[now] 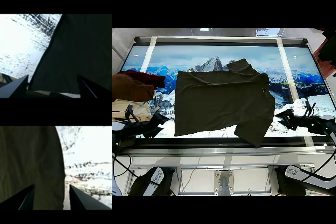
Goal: Fold the shirts.
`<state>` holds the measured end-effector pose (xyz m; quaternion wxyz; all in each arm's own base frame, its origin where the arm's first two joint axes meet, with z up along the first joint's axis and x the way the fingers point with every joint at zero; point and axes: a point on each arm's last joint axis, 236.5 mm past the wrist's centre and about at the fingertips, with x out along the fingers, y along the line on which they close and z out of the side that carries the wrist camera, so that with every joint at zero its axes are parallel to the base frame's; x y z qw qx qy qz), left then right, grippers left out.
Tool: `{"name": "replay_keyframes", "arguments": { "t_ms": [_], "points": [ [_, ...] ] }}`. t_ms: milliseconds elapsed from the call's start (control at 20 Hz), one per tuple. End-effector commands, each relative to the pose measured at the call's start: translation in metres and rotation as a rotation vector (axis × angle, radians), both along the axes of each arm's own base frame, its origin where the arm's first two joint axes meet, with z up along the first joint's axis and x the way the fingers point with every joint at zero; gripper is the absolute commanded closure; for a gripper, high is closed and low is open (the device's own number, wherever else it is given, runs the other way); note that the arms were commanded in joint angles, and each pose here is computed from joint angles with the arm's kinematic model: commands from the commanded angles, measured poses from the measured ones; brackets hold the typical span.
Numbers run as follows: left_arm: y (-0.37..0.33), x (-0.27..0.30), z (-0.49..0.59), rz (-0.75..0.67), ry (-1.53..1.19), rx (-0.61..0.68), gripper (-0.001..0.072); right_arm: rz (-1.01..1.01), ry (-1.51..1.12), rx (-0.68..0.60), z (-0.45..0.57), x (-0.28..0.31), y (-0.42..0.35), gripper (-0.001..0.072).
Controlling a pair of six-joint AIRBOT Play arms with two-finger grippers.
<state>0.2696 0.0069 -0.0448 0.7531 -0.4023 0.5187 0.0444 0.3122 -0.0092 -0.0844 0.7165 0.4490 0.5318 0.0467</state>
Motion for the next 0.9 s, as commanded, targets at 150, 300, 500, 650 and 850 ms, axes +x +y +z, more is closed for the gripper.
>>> {"name": "replay_keyframes", "arguments": {
  "t_ms": [150, 300, 500, 650, 850],
  "points": [
    [-0.017, -0.011, -0.003, -0.034, 0.023, -0.062, 0.0013, -0.067, 0.006, -0.007, -0.028, 0.022, 0.023, 0.0244],
    [-0.021, -0.016, -0.004, -0.061, 0.033, -0.069, 0.0012, -0.073, 0.006, 0.009, -0.028, 0.024, 0.025, 0.046],
    [-0.03, -0.035, -0.027, -0.02, 0.105, -0.11, 0.0012, -0.039, -0.015, 0.036, -0.022, 0.023, 0.033, 0.0678],
    [-0.026, -0.038, -0.047, 0.113, 0.14, -0.132, 0.0013, -0.048, -0.072, 0.09, -0.009, 0.033, 0.04, 0.0678],
    [-0.033, -0.029, -0.046, 0.174, 0.109, -0.193, 0.0015, -0.079, -0.131, 0.147, 0.007, 0.046, 0.044, 0.0678]
  ]
}}
